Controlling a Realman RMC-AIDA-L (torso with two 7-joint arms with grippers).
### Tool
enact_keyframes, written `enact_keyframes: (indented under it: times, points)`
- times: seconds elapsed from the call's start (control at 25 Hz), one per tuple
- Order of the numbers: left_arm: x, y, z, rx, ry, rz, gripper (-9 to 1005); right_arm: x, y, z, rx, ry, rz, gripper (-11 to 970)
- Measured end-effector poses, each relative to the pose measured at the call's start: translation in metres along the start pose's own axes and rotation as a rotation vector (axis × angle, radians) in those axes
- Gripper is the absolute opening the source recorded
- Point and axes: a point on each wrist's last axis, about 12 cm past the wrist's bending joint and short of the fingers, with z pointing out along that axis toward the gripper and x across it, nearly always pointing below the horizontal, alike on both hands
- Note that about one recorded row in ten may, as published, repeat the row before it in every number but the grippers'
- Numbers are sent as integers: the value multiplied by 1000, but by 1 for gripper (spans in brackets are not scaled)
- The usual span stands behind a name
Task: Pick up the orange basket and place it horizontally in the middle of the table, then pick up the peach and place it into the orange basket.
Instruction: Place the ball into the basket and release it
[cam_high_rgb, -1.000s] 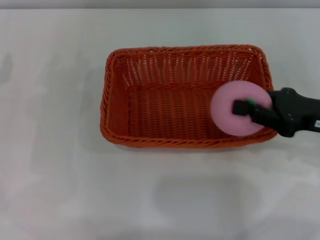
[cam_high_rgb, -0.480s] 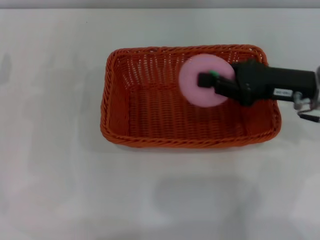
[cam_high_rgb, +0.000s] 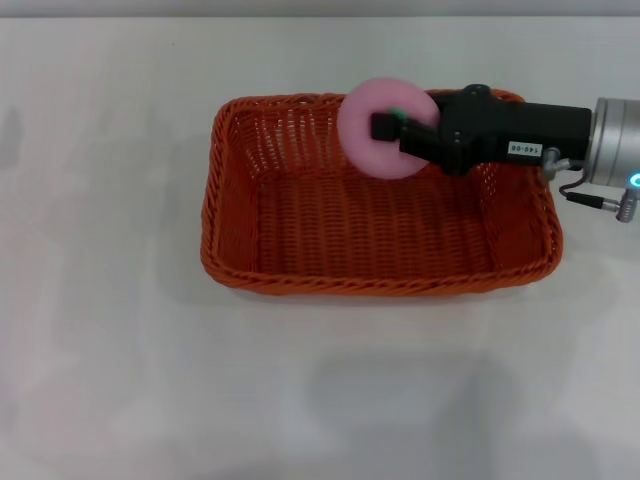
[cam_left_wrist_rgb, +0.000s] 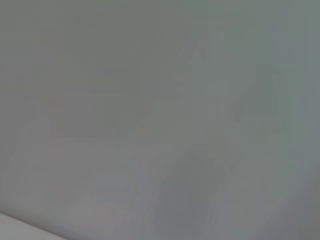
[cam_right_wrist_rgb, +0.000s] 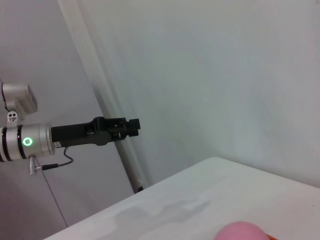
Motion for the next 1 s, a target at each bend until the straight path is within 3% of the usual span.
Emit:
enact_keyframes:
  times: [0.4, 0.6, 1.0]
  points:
    - [0, 4, -5, -5, -16, -3, 429, 4, 2, 5, -5, 29, 1, 302]
    - [0, 4, -5, -4, -16, -4, 429, 5, 2, 5, -10, 31, 4, 518]
    - [-1, 4, -6, 3, -17, -8, 429, 6, 3, 6, -17, 38, 28, 743]
